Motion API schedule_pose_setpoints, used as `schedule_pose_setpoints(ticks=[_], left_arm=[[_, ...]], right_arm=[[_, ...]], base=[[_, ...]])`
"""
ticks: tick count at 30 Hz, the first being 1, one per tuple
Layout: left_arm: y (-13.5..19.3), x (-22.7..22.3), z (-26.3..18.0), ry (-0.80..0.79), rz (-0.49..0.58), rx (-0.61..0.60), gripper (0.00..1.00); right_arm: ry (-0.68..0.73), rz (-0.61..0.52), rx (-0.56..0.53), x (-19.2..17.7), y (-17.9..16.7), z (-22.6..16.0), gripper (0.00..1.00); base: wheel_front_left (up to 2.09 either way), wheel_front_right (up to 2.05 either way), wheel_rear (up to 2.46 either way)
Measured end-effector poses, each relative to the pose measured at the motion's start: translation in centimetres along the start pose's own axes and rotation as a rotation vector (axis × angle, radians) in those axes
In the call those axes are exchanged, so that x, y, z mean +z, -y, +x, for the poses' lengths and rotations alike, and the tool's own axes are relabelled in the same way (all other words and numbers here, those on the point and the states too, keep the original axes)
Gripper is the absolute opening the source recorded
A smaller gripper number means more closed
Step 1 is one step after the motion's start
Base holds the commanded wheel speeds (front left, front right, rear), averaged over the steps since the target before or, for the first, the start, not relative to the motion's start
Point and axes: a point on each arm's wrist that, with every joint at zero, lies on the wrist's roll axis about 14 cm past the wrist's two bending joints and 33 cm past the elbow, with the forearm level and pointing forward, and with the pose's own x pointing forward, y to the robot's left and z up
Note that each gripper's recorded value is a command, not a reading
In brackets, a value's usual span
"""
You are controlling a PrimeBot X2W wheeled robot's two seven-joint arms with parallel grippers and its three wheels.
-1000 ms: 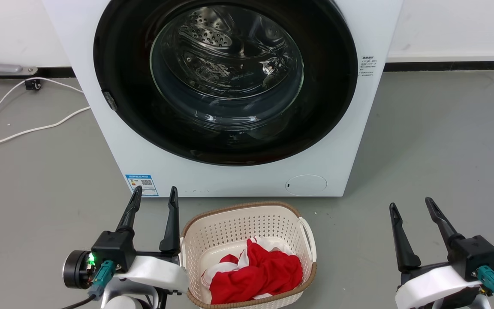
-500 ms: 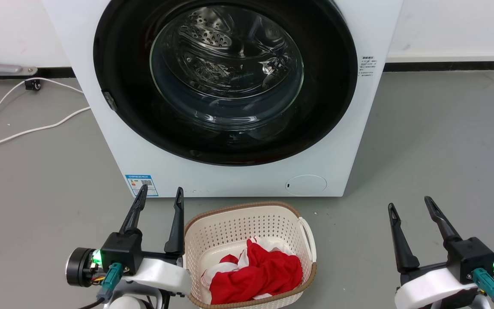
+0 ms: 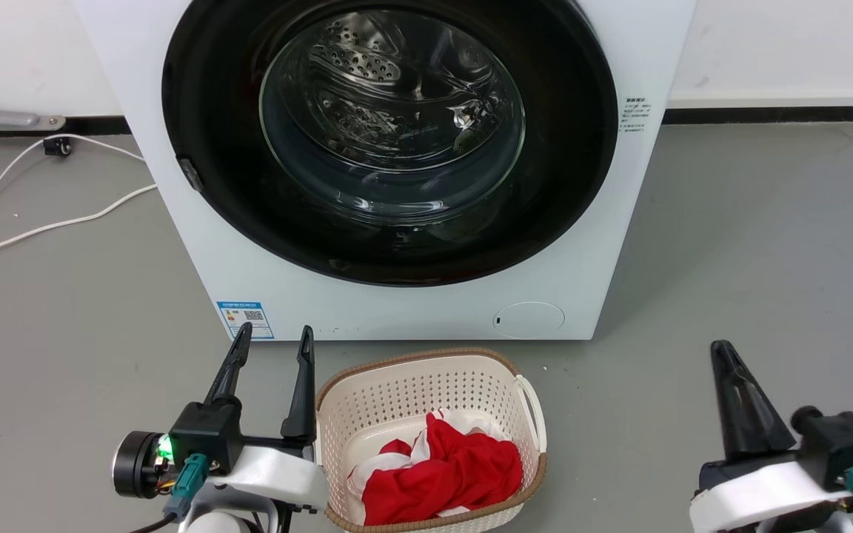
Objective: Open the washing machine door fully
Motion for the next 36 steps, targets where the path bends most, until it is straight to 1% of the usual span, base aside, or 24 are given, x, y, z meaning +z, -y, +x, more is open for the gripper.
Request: schedule_pose_setpoints(ticks=[1, 2, 4, 6, 8, 11, 13, 14, 15, 17, 20, 23, 27, 33, 36], left_arm=[[0.0, 0.0, 0.0, 0.000, 0.000, 0.000, 1.00], [0.0, 0.0, 0.0, 0.000, 0.000, 0.000, 1.00], [0.0, 0.0, 0.0, -0.001, -0.001, 0.001, 1.00], [0.0, 0.0, 0.0, -0.001, -0.002, 0.001, 1.00], [0.0, 0.0, 0.0, -0.001, -0.009, 0.002, 1.00], [0.0, -0.1, 0.0, -0.002, -0.010, 0.002, 1.00], [0.0, -0.1, 0.1, -0.003, -0.014, 0.002, 1.00], [0.0, -0.1, 0.1, -0.003, -0.016, 0.003, 1.00], [0.1, -0.2, 0.1, -0.005, -0.016, 0.002, 1.00], [0.1, -0.3, 0.2, -0.008, -0.018, 0.001, 1.00], [0.1, -0.6, 0.3, -0.015, -0.019, 0.001, 1.00], [0.1, -0.9, 0.5, -0.020, -0.020, 0.002, 1.00], [0.0, -1.1, 1.4, -0.022, -0.021, 0.004, 1.00], [-0.1, -1.6, 2.9, -0.022, -0.030, 0.006, 1.00], [-0.4, -1.9, 3.5, -0.023, -0.033, 0.016, 1.00]], right_arm=[[0.012, 0.017, -0.006, 0.2, 0.2, 0.0, 0.00], [0.033, 0.060, -0.017, 0.5, 0.4, 0.0, 0.00], [0.096, 0.253, -0.070, 1.2, 1.6, -0.1, 0.00], [0.146, 0.416, -0.122, 1.6, 2.9, -0.2, 0.00], [0.197, 0.634, -0.170, 1.8, 4.0, -0.2, 0.00], [0.259, 1.034, -0.249, 1.2, 5.4, 0.0, 0.00], [0.286, 1.254, -0.283, 0.8, 5.8, 0.2, 0.00], [0.296, 1.330, -0.287, 0.8, 5.8, 0.5, 0.00], [0.307, 1.374, -0.287, 0.9, 5.9, 0.8, 0.00], [0.315, 1.445, -0.266, 1.4, 5.8, 1.7, 0.00], [0.313, 1.513, -0.257, 1.5, 6.5, 3.1, 0.00], [0.325, 1.540, -0.233, 2.5, 7.7, 5.2, 0.00], [0.331, 1.544, -0.171, 4.6, 9.3, 9.1, 0.00], [0.271, 1.436, -0.089, 7.2, 10.9, 15.1, 0.00], [0.222, 1.352, -0.056, 8.4, 11.4, 18.0, 0.00]], base=[[0.00, 0.00, 0.00], [0.00, 0.00, 0.00], [0.00, 0.00, 0.00], [0.00, 0.00, 0.00], [0.00, 0.00, 0.00], [0.00, 0.00, 0.00], [0.00, 0.00, 0.00], [0.00, 0.00, 0.00], [0.00, 0.00, 0.00], [0.00, 0.00, 0.00], [0.00, 0.00, 0.00], [0.00, 0.00, 0.00], [0.00, 0.00, 0.00], [0.00, 0.00, 0.00], [0.00, 0.00, 0.00]])
